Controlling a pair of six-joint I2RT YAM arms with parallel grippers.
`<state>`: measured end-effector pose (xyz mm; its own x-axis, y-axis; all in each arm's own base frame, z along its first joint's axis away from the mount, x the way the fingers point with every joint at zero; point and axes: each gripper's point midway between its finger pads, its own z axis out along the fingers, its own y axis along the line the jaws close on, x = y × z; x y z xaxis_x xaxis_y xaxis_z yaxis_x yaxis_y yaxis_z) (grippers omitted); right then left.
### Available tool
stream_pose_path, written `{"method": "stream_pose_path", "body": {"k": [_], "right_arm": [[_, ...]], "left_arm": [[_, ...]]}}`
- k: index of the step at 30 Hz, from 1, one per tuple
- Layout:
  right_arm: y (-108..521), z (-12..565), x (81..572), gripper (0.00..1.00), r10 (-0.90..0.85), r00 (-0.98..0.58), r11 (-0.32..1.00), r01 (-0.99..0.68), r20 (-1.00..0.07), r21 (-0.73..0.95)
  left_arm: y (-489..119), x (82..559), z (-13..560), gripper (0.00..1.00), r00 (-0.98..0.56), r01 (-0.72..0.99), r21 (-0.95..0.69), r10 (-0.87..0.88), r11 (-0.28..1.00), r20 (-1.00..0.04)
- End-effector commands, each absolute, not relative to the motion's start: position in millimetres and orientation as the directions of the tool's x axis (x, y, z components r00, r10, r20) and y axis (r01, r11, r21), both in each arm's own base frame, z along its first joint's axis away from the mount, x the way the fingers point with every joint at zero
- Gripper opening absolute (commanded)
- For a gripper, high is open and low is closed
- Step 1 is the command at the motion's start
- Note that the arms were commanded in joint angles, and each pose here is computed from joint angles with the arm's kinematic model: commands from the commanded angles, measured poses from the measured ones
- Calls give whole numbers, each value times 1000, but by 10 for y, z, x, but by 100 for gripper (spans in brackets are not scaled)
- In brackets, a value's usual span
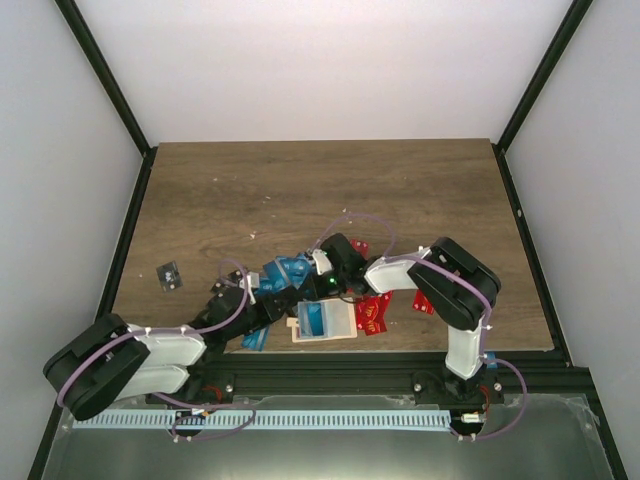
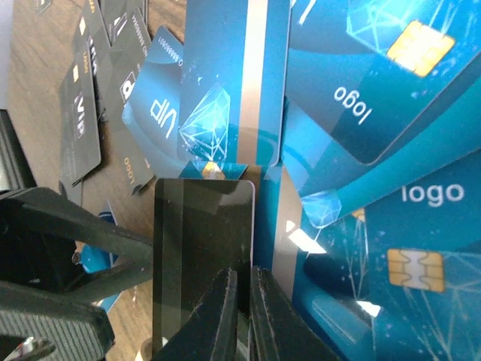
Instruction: Put the credit cards into the card holder
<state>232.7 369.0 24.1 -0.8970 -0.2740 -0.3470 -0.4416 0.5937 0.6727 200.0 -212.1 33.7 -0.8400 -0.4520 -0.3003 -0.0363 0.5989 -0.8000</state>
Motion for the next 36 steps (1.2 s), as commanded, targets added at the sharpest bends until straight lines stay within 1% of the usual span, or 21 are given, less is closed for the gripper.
{"method": "stream_pose_path", "body": {"k": [1,6,14,22,32,36], "right_arm": [[3628,104,2120,9,-295,-922,564,-381,-252,733],[3624,127,2109,11,-277,-934,530,-344,-226,775],[3651,166,2164,11,-258,-940,518,-328,-221,790],[3657,182,2185,11,-248,-943,513,-322,-221,796],[3664,176,2182,11,-249,-943,509,-320,-219,799],[3666,172,2163,11,-252,-944,501,-317,-214,805]], "left_arm": [[-2171,2096,592,44,-804,29,-846,-490,532,-336],[-2188,2109,670,44,-796,52,-861,-500,506,-342],[-2204,2122,584,43,-806,37,-846,-485,531,-340],[-2272,2095,487,32,-830,37,-849,-458,527,-320],[-2377,2116,462,26,-842,43,-876,-454,480,-290],[-2407,2131,479,19,-841,55,-884,-455,464,-291]]}}
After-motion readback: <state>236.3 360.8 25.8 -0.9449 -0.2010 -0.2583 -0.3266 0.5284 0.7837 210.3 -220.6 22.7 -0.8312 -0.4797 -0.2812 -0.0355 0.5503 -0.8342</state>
